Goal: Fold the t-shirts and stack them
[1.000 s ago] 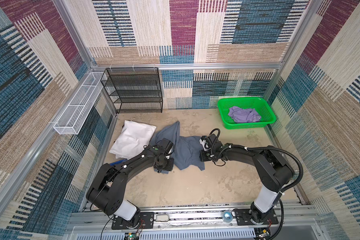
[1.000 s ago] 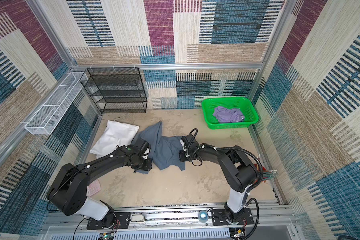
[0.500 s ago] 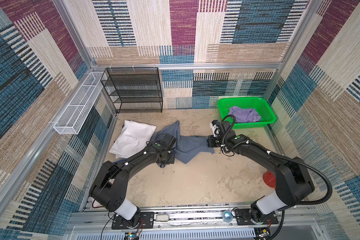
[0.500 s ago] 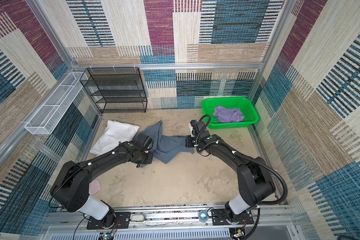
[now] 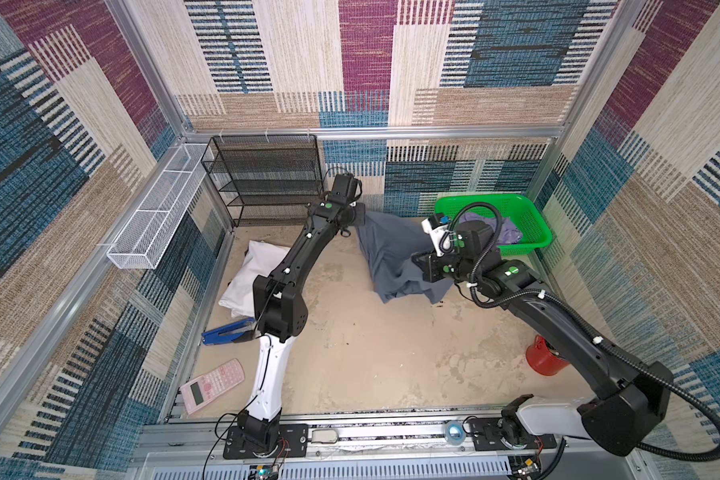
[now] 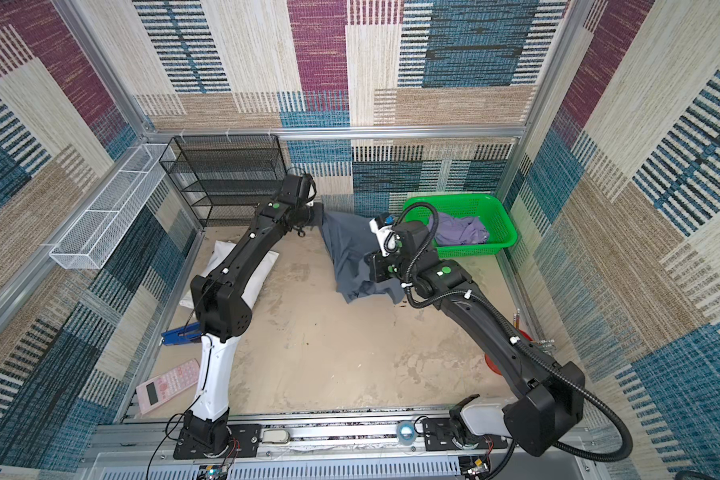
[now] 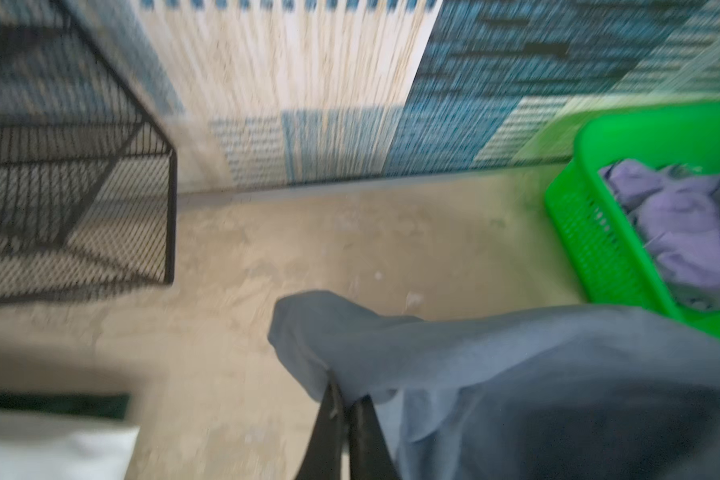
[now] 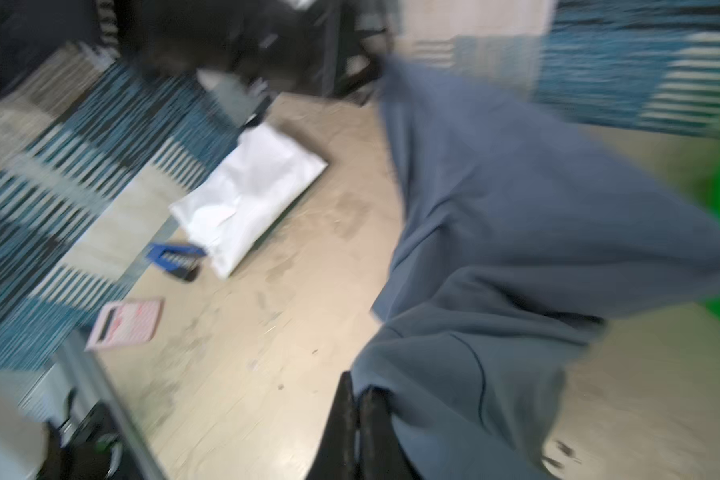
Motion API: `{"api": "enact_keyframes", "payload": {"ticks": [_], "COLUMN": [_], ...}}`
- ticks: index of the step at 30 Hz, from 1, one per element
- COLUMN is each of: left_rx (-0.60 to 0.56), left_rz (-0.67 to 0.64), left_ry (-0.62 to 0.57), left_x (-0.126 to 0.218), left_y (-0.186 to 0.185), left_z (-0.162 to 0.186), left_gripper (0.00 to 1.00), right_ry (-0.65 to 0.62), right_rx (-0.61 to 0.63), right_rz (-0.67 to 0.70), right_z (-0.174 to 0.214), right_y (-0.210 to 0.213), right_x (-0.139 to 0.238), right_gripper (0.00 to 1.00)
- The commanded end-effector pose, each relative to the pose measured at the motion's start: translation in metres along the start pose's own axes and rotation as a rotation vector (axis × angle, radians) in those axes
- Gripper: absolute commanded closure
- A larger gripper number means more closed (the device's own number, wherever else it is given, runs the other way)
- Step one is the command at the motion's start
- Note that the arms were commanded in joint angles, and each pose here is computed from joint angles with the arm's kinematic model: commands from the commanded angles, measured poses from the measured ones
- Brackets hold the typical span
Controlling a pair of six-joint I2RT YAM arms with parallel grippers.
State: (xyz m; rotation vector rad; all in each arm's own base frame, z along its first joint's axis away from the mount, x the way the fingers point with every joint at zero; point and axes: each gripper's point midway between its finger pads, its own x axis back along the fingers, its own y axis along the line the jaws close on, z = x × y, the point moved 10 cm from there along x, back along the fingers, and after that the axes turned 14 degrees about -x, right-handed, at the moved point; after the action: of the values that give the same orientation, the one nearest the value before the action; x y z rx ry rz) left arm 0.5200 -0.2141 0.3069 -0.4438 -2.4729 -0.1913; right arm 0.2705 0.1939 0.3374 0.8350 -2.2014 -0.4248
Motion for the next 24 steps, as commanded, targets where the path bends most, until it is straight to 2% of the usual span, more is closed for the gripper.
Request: {"api": "enact_keyframes", "payload": {"ticks": [1,2,4,6,8,10,13,15,19,22,24], "left_rx": [0.013,0.048,0.106,0.109,0.078,0.107,0.196,0.219,0.239,0.200,0.173], "left_rz": [0.158,0.165,0.155,0.067,-0.112,-0.262,-0.358,-0.316,0.029,0.200,0.232], "left_ry": [-0.014,-0.020,0.024,0.103,0.157,0.137,0.119,0.137,0.059,0.013,-0.021], "left_x": [-0.016,-0.018,-0.009,0.014,0.050,0.092,0.148,0.167,0.184,0.185,0.182], "left_y": [0.000,0.007,0.027,0.044,0.057,0.069,0.079,0.072,0.030,0.005,-0.006], "left_z": [-0.002,-0.002,0.001,0.011,0.028,0.057,0.115,0.149,0.204,0.227,0.237], "left_gripper": [0.71,0.58,0.51,0.50,0.49,0.46,0.44,0.44,0.43,0.43,0.43], "right_ry": [0.087,0.092,0.091,0.101,0.122,0.146,0.175,0.185,0.186,0.170,0.144], "right_rx": [0.058,0.061,-0.009,-0.089,-0.124,-0.133,-0.129,-0.121,-0.090,-0.065,-0.050], "right_rz": [-0.218,-0.242,-0.237,-0.217,-0.208,-0.205,-0.196,-0.194,-0.221,-0.226,-0.248], "right_z": [0.010,0.012,0.011,0.010,0.011,0.011,0.004,-0.001,-0.015,-0.024,-0.029], "right_y": [0.038,0.047,0.050,0.044,0.040,0.038,0.036,0.037,0.045,0.052,0.058], "right_x": [-0.031,-0.043,-0.073,-0.102,-0.133,-0.163,-0.200,-0.216,-0.230,-0.226,-0.216], "right_gripper": [1.00,1.00,1.00,1.00,1.00,1.00,1.00,1.00,1.00,1.00,1.00]}}
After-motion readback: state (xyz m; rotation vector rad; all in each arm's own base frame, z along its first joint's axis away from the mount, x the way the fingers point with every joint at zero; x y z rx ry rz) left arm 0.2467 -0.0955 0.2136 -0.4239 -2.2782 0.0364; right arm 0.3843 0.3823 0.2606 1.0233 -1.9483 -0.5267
